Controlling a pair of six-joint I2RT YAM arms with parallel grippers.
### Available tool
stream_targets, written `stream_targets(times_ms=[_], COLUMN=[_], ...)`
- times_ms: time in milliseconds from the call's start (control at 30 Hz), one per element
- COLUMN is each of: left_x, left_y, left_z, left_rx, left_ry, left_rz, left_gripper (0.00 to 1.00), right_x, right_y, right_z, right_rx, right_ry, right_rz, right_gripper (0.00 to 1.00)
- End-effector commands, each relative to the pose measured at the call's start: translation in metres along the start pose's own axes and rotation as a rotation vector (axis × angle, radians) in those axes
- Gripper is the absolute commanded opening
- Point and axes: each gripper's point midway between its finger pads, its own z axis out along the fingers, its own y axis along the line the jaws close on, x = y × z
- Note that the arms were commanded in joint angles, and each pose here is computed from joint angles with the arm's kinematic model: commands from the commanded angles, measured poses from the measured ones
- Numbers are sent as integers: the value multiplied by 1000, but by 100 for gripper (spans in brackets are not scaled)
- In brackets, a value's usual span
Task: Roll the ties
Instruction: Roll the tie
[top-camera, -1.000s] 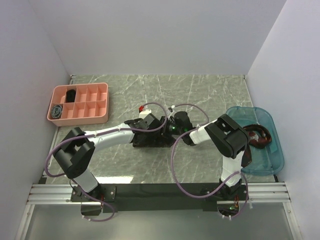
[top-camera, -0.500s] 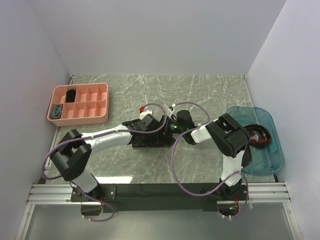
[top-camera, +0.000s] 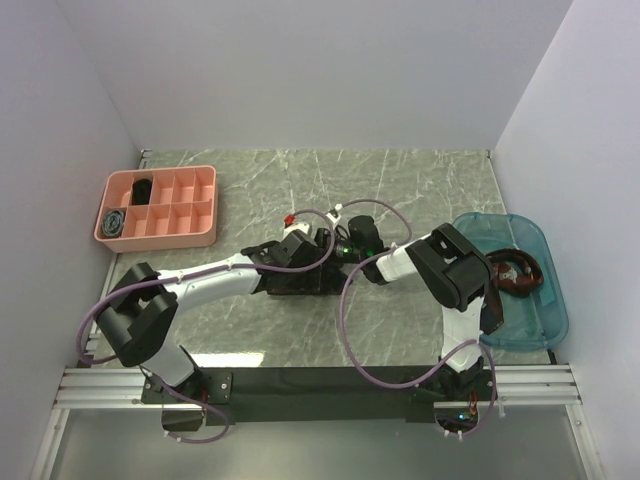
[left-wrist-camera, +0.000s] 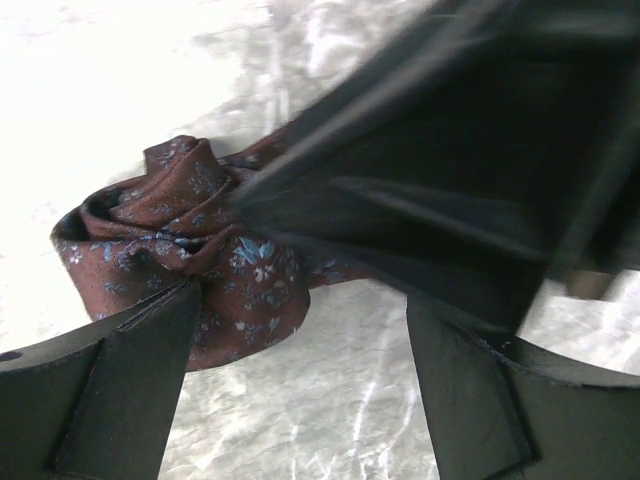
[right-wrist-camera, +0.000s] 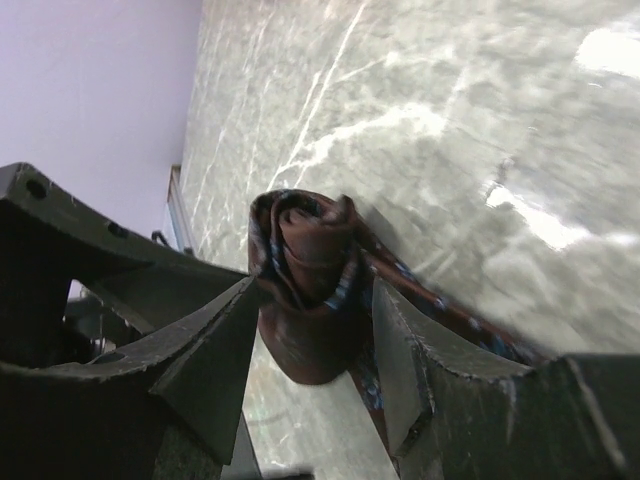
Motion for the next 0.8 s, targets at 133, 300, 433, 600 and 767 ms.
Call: stream_targets(times_ms=[133, 300, 433, 600, 767], left_x=[-29, -30, -30, -35, -52], left_y=[-25, -25, -25, -24, -19], left_z=[-3, -1, 0, -3, -21], left_rx=[93, 89, 90, 85, 90], left_ry=[-94, -89, -94, -115, -183], left_rz=[-10, -11, -26, -65, -171], left_gripper=[88, 88, 88, 88, 89], right_x=[22, 27, 35, 44, 48], right_y=[21, 4, -10, -30, -41], right_z=[11, 12, 11, 12, 11], right_rx=[-96, -29, 20, 77, 107], right_ry=[128, 142, 157, 180, 177], right_rz=[-81, -69, -59, -49, -59], right_gripper=[57, 52, 39, 13, 9])
